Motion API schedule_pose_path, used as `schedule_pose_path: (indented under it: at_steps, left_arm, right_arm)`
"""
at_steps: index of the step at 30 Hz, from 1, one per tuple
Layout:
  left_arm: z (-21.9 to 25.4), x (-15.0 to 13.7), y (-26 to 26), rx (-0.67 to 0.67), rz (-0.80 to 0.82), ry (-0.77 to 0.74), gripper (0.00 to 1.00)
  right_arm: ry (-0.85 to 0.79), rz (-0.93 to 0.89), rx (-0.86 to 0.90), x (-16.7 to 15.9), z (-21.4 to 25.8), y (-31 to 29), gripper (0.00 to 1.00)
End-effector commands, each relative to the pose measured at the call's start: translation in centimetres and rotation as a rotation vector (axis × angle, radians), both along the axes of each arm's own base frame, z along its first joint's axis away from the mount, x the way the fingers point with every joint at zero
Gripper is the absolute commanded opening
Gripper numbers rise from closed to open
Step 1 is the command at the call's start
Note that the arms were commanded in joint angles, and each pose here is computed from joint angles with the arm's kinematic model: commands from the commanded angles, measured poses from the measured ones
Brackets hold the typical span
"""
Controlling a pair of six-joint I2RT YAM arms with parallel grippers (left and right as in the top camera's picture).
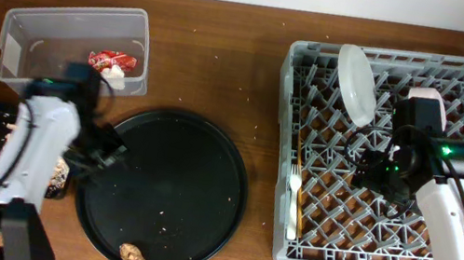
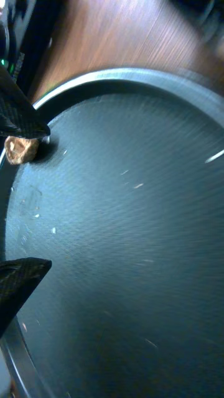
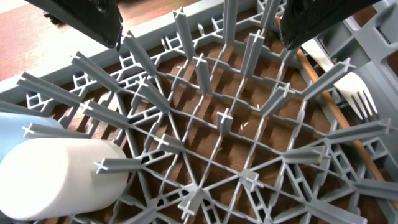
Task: Sort waste into correct bins and load items into the dishwasher rack
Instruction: 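Grasp the brown lump on the platter with the left gripper, then carry the brown lump left and drop it onto the black tray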
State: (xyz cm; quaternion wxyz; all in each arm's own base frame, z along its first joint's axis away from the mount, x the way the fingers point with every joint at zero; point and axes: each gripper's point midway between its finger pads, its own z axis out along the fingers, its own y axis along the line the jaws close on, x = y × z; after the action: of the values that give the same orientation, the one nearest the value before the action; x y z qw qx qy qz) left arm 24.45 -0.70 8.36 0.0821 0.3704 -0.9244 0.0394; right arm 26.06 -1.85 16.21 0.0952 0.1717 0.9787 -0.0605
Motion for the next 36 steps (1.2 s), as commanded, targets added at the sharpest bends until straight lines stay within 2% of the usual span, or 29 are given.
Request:
schedule_pose_path:
  at_steps: [1,4,8,11,15,19,25,30,32,36]
  left_arm:
    - [-2.6,-4.2,-4.7,-0.091,-0.058,0.121,0.61]
    - [-4.9,-8.6,-7.1,-0.073,-0.132,0.229,0.61]
    - [-5.9,-11.2,-7.1,-0.052,-0.166,0.298,0.61]
    - [-5.8,-11.5,-6.7,-0.032,-0.164,0.307,0.57]
    - [-4.9,-12.6,-4.9,0.059,-0.186,0.337,0.58]
    - [-5.2,-12.8,-4.8,0.065,-0.188,0.336,0.65]
    - [-7.7,-13.1,-5.3,0.023,-0.181,0.290,0.66]
    - [-7.8,-12.8,-5.8,-0.002,-0.175,0.278,0.65]
    - [-7.7,-13.0,-6.3,-0.031,-0.167,0.284,0.64]
    - [-7.8,-12.9,-6.3,-0.033,-0.177,0.281,0.52]
  right_arm:
    - [0.009,-0.014,-0.012,-0.1,-0.2,-0.4,0.84]
    - [0.009,-0.014,-0.012,-0.1,-0.2,-0.4,0.84]
    - [0.010,-0.014,-0.012,-0.1,-0.2,-0.4,0.84]
    - [0.010,-0.014,-0.012,-0.2,-0.2,-0.4,0.84]
    - [0.010,-0.014,-0.012,-0.1,-0.2,-0.4,0.84]
    - [0.015,-0.014,-0.012,-0.3,-0.2,-0.4,0.84]
    - [0.016,-0.014,-0.012,-0.3,-0.2,-0.4,0.84]
    - [0.017,-0.014,-0.012,-0.3,-0.3,-0.4,0.84]
    - [0.017,-0.014,-0.012,-0.3,-0.3,-0.4,0.84]
    - [0.017,-0.014,-0.012,-0.3,-0.3,-0.4,0.84]
